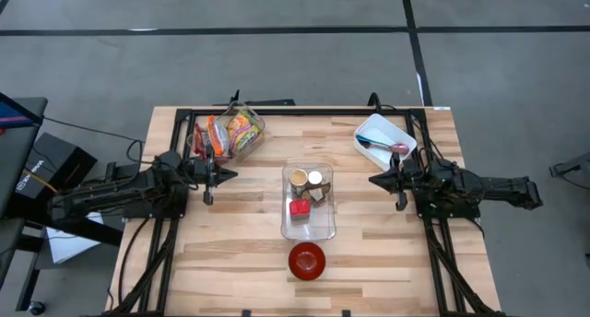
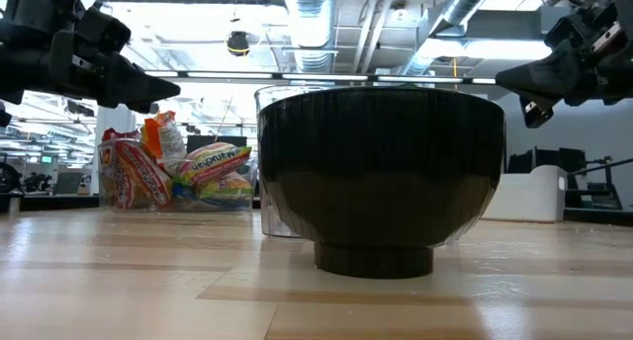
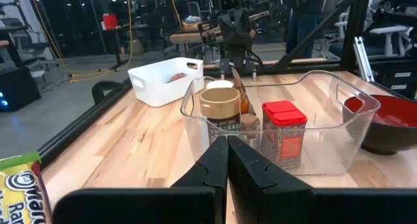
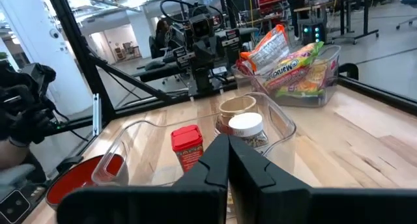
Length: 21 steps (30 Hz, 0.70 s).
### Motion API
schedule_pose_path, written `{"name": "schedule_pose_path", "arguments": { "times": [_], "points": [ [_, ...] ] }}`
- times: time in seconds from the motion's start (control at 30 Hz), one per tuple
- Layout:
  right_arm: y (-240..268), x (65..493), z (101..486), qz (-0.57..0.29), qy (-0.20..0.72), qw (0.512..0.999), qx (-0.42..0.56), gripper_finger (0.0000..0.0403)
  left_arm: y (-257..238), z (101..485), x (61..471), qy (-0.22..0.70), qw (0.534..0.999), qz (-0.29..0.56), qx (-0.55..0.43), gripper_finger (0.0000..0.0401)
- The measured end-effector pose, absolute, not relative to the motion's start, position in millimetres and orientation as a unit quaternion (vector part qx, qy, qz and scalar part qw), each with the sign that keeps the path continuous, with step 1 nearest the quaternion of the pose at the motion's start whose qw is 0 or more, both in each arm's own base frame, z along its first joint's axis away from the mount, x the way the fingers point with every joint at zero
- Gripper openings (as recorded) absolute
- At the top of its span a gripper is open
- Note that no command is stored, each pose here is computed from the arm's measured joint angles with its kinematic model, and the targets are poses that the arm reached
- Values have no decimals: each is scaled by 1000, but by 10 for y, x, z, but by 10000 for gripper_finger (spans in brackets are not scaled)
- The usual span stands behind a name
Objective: Pick & Place Food Item
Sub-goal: Return to Home Position
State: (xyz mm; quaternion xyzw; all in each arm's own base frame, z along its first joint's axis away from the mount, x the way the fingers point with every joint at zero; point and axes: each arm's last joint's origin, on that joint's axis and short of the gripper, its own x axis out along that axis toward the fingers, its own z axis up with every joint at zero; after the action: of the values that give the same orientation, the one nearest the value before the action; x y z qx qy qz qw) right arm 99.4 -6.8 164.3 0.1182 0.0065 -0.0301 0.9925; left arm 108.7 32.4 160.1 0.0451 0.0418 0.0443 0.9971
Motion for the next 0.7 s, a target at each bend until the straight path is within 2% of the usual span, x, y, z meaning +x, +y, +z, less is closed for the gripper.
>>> {"name": "schedule_pose_path", "arguments": {
  "times": [0.7],
  "points": [
    [-68,994,1642,-30,7,992,118,0,326,1590,1094,47,997,44,34,2]
  ]
}}
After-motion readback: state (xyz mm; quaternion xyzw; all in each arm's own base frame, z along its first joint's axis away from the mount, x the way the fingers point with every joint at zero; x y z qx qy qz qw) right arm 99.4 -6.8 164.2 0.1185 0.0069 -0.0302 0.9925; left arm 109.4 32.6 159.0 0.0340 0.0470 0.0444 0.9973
